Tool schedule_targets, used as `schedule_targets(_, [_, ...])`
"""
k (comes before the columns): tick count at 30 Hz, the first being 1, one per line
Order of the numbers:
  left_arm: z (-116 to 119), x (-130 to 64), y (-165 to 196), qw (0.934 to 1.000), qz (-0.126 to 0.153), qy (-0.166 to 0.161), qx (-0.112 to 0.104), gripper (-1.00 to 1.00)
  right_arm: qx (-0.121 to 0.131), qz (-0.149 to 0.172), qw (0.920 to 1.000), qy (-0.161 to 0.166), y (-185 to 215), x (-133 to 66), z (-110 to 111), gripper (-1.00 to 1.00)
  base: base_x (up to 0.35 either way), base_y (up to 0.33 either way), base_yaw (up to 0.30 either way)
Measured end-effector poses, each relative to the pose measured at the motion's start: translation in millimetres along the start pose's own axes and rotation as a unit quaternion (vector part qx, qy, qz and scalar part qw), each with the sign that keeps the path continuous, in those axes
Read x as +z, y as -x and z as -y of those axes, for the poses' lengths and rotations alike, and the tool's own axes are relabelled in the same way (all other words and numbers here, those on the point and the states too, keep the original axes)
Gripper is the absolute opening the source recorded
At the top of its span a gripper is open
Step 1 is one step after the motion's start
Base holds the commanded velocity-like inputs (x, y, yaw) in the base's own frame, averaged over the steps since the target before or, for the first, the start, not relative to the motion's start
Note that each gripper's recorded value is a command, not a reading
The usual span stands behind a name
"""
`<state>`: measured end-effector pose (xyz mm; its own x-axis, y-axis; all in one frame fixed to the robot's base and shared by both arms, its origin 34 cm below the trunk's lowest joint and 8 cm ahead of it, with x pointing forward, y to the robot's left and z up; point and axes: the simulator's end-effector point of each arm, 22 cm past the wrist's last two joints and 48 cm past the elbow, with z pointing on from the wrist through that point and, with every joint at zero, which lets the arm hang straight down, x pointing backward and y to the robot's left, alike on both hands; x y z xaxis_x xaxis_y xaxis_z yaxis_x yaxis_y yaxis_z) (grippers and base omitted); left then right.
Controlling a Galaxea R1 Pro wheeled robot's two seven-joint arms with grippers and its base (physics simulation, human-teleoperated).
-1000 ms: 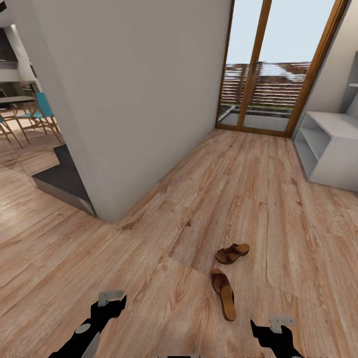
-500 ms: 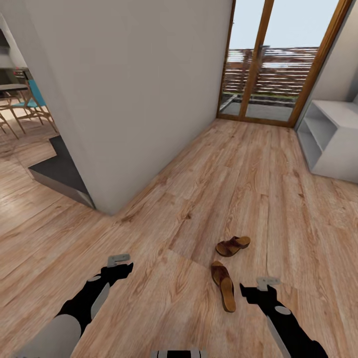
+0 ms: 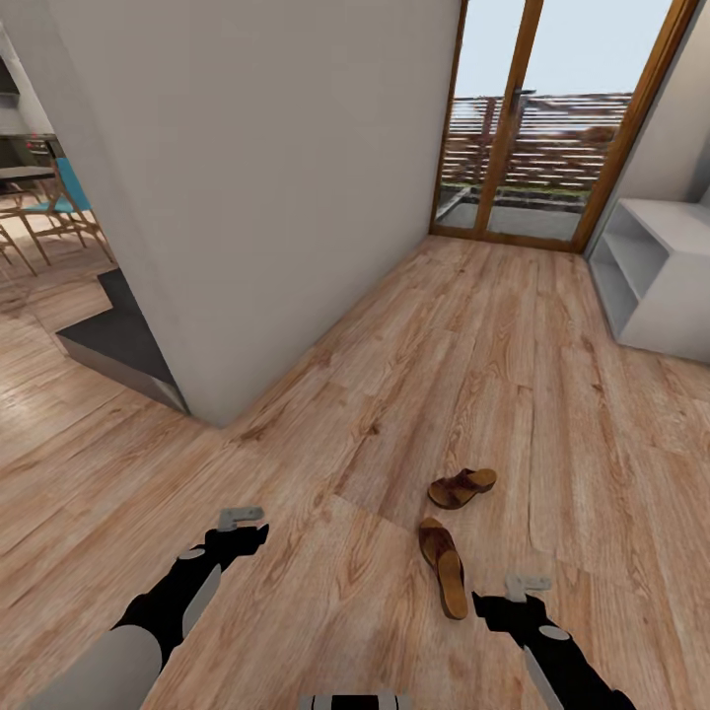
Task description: Pick up the two gym shoes and the two sandals from the corridor floor and place them onto the hallstand (shoe rack) in the corridor, making sure they are on the rack and not on the floor. Arrange them so the two gym shoes are next to each other and the two sandals are next to each other.
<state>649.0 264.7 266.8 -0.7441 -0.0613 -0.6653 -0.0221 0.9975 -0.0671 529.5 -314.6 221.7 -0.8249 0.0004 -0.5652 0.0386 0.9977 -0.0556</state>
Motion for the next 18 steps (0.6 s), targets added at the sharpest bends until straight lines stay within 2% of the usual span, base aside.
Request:
schedule_targets(7, [1.2, -0.1, 0.1, 1.0000, 0.000, -0.001, -0.001, 1.00, 0.002, -0.003, 1.0000, 0.002, -2.7, 0.2, -3.5, 1.00, 0.131, 0.073, 0.000])
schedule_targets(18, [0.3, -0.3, 0.5, 1.0000, 0.004, 0.000, -0.001, 1.00, 0.006, -0.005, 0.9999, 0.009, -4.8, 0.4, -14.7, 1.00, 0.030, 0.013, 0.000])
